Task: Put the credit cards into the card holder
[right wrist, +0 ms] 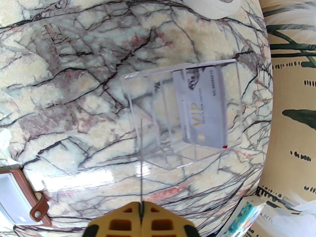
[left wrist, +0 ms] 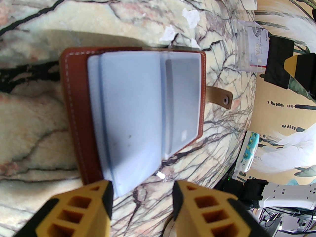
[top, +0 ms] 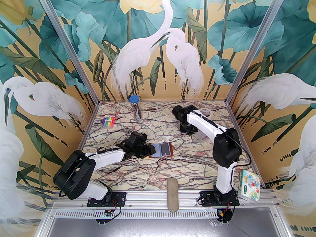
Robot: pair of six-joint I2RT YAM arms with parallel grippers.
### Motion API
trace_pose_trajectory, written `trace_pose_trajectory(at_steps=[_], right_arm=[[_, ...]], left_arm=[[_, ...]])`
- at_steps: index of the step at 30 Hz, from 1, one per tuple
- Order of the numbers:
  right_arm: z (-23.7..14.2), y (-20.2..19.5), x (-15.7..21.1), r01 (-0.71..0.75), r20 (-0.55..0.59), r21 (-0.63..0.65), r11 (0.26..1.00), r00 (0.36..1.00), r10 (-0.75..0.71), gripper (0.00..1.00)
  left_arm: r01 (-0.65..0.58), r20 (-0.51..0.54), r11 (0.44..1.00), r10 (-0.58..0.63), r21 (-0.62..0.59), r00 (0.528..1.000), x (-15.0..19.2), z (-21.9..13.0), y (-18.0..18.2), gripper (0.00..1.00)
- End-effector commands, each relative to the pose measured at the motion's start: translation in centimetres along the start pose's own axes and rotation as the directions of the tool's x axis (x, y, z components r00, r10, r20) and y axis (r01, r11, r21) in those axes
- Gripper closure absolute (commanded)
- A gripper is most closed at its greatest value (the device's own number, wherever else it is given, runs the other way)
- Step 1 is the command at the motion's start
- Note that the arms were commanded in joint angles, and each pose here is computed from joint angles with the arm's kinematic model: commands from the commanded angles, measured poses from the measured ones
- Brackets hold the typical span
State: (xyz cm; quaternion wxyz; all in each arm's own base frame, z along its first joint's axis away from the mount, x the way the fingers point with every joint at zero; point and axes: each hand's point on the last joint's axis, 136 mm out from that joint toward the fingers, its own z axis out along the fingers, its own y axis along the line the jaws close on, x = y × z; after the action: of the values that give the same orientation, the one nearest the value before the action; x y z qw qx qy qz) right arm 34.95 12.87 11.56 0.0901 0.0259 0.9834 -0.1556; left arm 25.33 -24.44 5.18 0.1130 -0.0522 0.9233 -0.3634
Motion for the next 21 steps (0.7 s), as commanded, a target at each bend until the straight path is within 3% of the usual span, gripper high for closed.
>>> trace_pose_trajectory(at_steps=[1,5,12,21], right_arm=[[-0.7,1.5,0.2,-0.025,0.018,-0.036,0.999,1.0,0.026,1.0],[-1.6,3.1,0.7,-0.015,0.055,-0.178,0.984,0.998,0.025,1.0],[-4.5,5.6,2.1,0.052,0.116,-0.441,0.896,0.993,0.0,1.0],[-7.0,11.5,4.9,0.192,0.14,-0.758,0.623,0.981,-0.131,1.0]], left_arm=[[-0.005,0.008,1.0,0.005,-0.007,1.0,0.1,-0.7,0.1,0.54],[-0.019,0.024,1.0,0.019,-0.02,1.0,0.1,-1.3,0.1,0.54],[-0.031,0.03,0.999,0.032,-0.032,0.999,0.0,-1.7,0.1,0.55],[-0.065,0.002,0.998,0.065,0.011,0.998,0.0,-1.9,-1.3,0.61]])
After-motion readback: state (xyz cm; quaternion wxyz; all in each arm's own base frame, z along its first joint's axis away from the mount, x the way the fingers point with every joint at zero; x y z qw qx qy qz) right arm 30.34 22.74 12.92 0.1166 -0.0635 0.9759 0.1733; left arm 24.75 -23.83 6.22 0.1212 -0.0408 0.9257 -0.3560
